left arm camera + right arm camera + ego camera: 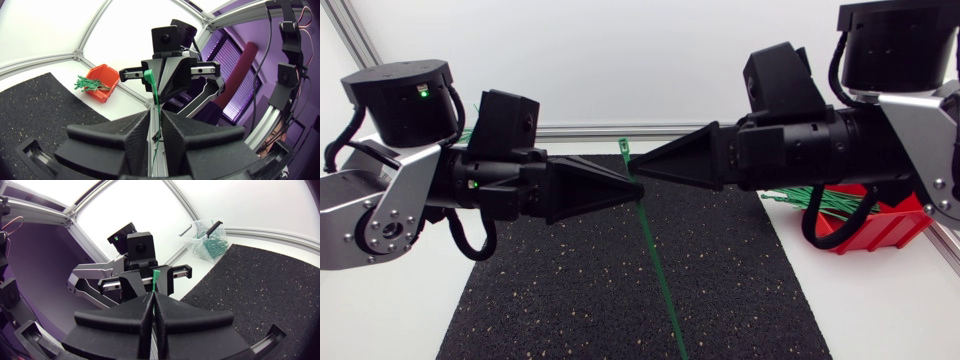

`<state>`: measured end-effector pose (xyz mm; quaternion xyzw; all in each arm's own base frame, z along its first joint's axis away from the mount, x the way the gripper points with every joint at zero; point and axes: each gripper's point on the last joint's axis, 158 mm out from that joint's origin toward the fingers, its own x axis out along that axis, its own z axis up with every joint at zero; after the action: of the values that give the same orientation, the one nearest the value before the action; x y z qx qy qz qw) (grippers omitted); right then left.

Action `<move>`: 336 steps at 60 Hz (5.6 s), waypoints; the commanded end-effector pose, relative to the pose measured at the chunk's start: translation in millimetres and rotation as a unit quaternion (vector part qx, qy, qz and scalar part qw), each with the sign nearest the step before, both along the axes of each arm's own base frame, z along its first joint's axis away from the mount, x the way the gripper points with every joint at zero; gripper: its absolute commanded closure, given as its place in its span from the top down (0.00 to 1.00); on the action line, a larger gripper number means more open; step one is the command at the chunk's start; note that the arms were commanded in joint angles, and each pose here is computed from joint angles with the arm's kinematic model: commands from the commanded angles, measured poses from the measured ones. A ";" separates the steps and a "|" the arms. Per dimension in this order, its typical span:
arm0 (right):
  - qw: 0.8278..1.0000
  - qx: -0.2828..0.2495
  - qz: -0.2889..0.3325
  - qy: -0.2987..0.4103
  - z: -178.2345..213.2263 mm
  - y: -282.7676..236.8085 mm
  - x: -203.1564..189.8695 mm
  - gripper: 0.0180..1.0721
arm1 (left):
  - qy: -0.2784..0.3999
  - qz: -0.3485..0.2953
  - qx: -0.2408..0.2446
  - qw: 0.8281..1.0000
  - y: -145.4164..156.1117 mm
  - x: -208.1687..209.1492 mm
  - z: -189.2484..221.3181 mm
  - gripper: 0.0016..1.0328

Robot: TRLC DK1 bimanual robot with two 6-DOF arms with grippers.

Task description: Take a green cable tie from the red box, thread the tail through the head to close it, then place it in the transparent bin on the left.

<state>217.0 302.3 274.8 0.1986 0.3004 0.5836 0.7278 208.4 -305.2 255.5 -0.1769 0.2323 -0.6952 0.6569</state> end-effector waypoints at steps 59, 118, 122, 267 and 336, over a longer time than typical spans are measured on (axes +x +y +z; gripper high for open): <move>0.974 -0.151 0.043 -0.165 -43.1 -24.6 22.1 0.96 | -0.033 0.066 -0.001 0.997 22.9 30.7 4.9 0.04; 0.969 -0.086 0.105 -0.206 -39.1 9.3 15.5 0.21 | -0.031 0.045 -0.002 0.998 16.6 16.7 3.2 0.04; 0.970 -0.083 0.099 -0.205 -37.6 8.4 17.0 0.08 | -0.030 0.045 -0.001 0.999 16.5 16.9 2.7 0.04; 0.989 -0.041 0.096 -0.105 -34.6 3.7 -0.3 0.05 | -0.081 0.109 -0.011 0.991 11.5 32.3 18.3 0.27; 0.989 -0.040 0.102 -0.099 -40.3 7.3 -3.3 0.05 | -0.094 0.120 -0.013 0.988 14.1 37.4 22.5 0.09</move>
<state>219.5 308.7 244.2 0.0711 0.2545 0.6569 0.7062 244.6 -291.1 281.3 -0.1511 0.1434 -0.6285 0.7494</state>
